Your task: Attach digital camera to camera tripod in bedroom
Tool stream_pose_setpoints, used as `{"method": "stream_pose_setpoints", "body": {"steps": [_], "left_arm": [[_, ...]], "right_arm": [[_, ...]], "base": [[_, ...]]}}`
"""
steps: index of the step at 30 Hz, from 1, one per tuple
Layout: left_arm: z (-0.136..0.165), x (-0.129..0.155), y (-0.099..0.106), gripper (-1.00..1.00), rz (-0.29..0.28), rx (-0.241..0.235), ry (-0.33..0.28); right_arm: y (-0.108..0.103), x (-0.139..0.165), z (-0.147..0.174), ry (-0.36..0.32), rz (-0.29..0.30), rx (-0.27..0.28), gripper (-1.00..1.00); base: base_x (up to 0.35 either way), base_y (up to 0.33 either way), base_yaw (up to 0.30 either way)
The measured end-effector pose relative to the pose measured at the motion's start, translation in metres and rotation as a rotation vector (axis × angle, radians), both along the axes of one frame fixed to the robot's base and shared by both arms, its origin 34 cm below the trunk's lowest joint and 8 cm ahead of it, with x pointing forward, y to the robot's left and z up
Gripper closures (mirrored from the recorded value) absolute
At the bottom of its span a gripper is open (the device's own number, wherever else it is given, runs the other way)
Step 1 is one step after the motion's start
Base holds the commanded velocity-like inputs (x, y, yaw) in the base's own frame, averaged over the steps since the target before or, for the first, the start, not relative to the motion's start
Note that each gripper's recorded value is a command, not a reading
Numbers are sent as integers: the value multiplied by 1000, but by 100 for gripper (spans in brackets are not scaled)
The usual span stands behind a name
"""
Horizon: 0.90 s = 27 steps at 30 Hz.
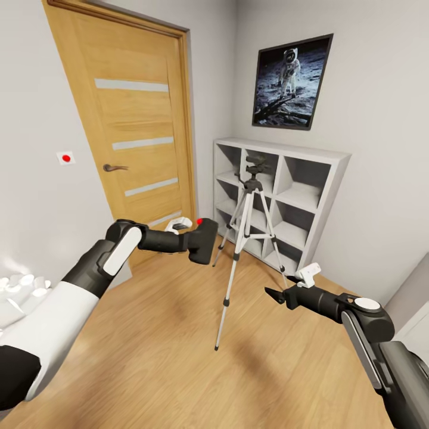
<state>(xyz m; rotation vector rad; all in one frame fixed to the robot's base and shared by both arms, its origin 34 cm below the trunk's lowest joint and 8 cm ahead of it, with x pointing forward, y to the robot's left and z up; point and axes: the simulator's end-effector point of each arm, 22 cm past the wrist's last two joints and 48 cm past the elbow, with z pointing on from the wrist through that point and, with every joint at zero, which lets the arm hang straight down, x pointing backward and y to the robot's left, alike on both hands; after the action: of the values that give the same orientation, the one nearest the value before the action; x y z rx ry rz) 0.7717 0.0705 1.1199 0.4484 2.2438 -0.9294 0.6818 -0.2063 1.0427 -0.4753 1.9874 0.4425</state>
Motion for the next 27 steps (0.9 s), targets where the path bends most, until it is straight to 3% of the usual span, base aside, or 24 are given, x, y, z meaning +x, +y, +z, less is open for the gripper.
{"method": "stream_pose_setpoints", "body": {"steps": [8, 20, 27], "left_arm": [[37, 10, -21, 100, -2, 3, -46], [59, 24, -12, 100, 26, 30, -44], [60, 27, -18, 100, -5, 121, -32]], "right_arm": [[0, -3, 7, 0, 1, -2, -100], [0, -7, 16, 0, -2, -6, -100], [0, -9, 21, -1, -3, -7, -100]], "base": [[0, 0, 0], [0, 0, 0], [0, 0, 0]]}}
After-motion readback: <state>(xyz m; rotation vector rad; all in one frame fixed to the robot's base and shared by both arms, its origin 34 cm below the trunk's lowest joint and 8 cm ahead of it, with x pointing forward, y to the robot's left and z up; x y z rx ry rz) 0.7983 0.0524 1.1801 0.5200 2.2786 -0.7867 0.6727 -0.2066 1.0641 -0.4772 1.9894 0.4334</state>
